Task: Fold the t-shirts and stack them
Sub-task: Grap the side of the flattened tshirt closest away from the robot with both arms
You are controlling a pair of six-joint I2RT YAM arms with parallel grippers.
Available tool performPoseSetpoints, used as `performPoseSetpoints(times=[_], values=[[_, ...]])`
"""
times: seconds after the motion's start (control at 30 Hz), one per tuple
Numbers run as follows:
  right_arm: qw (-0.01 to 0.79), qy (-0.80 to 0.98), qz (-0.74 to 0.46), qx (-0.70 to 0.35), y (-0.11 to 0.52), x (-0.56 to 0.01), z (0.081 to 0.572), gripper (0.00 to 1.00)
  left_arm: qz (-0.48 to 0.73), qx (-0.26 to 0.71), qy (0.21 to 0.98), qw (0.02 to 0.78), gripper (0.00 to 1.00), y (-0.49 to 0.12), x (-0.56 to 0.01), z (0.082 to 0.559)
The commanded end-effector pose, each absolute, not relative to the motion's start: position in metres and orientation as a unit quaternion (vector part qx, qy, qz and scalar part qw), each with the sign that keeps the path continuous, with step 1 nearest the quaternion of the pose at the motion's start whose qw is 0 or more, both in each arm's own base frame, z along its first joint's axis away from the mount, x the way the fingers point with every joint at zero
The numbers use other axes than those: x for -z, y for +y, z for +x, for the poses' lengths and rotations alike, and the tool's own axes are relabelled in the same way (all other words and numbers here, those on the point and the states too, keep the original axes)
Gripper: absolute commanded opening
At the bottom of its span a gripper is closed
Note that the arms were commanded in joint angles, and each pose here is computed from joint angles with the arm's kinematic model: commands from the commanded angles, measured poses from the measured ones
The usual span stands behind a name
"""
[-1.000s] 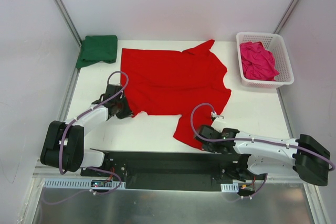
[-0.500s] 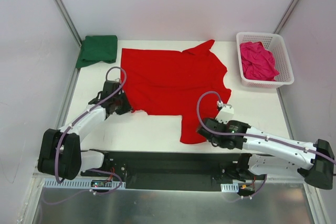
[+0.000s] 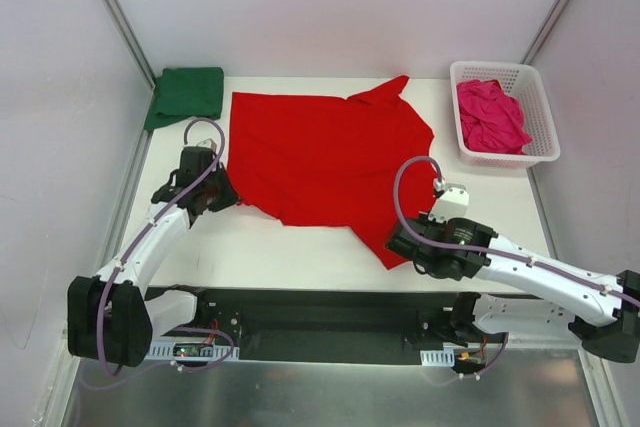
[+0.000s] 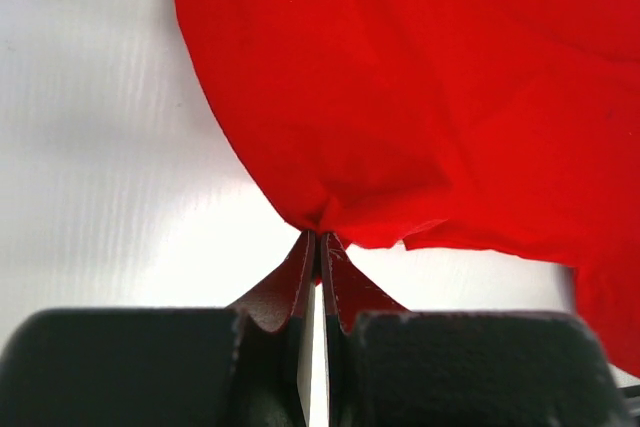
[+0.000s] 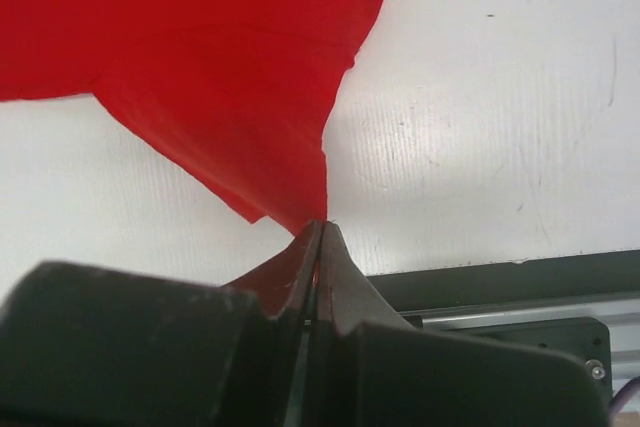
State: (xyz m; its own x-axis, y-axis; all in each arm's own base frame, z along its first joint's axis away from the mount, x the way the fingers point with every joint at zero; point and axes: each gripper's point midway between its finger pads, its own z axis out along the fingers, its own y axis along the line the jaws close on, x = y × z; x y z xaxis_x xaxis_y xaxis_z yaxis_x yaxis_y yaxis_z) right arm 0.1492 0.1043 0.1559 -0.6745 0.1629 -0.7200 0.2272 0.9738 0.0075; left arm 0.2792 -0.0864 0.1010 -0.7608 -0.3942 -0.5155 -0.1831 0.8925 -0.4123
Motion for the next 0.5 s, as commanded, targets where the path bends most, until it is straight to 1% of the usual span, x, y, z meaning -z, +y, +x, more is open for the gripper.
performPoseSetpoints(times=[0.0,0.47], values=[[0.416,0.899,0.119,0.075,0.071,-0.178,0.148,0.02,-0.155,0.15,0.922,0.322,0.0,-0.073,-0.117,0.276],[0.422,0.891,0.137,0.093,0.042,-0.189,0.146,0.02,-0.169,0.108,0.929,0.312,0.0,-0.053,-0.12,0.258]])
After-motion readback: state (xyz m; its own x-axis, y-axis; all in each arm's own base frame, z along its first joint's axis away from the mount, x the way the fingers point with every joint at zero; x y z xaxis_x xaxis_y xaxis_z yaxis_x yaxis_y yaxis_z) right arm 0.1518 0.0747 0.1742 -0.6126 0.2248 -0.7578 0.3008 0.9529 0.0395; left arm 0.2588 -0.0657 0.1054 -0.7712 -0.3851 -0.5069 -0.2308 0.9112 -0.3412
